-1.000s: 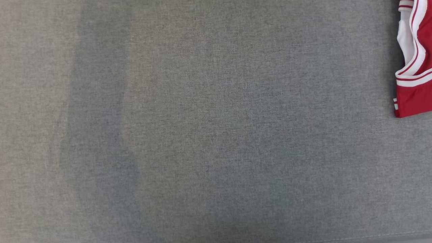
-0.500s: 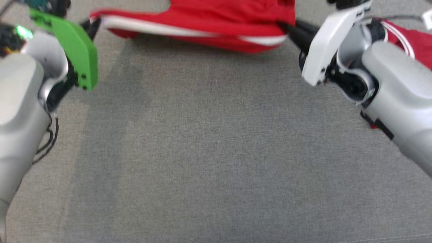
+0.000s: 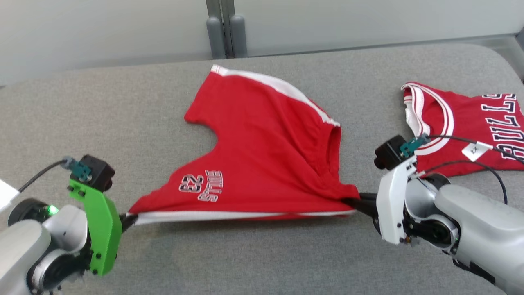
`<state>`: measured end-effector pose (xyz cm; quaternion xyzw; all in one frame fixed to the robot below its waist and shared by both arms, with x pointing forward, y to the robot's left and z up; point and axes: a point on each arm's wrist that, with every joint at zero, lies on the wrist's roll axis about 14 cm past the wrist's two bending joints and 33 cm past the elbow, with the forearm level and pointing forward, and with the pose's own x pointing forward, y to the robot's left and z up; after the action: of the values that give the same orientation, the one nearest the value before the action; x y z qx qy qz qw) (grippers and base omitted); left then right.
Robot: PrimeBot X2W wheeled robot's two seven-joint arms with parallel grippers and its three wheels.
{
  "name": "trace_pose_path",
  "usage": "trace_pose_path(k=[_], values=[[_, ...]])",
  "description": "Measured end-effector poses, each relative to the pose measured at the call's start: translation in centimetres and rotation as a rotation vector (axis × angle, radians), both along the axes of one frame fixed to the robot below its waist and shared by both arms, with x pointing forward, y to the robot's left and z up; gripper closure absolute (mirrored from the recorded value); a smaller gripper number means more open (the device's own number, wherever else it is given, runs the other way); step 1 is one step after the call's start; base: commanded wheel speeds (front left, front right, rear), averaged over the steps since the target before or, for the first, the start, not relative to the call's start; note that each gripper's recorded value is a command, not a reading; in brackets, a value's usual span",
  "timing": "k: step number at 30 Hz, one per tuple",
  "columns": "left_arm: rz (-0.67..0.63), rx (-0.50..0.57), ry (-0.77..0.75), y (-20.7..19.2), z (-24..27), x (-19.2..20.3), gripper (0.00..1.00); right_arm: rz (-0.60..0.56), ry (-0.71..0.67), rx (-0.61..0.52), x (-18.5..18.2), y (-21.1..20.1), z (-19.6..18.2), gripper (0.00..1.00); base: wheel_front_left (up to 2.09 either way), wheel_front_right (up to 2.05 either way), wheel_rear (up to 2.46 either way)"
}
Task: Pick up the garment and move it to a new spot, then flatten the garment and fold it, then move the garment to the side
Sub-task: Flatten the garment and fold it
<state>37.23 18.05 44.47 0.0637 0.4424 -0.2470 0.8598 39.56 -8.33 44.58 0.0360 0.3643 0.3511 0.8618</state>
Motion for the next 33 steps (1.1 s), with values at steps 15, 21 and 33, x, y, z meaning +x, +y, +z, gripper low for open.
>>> trace_pose_path(k=[15, 21, 33], values=[[-0.014, -0.011, 0.111, -0.1, 4.7, -6.7, 1.00, 0.050, 0.048, 0.016, -5.7, -2.3, 2.8, 1.00, 0.00, 0.00, 0.00], [-0.060, 0.024, 0.159, -0.1, 5.7, -1.3, 1.00, 0.060, 0.079, 0.021, -1.7, -1.6, 4.2, 1.00, 0.00, 0.00, 0.00], [-0.112, 0.048, 0.259, -2.8, 3.7, 10.6, 1.00, -0.058, 0.184, 0.035, 8.0, -3.3, 2.7, 1.00, 0.00, 0.00, 0.00]])
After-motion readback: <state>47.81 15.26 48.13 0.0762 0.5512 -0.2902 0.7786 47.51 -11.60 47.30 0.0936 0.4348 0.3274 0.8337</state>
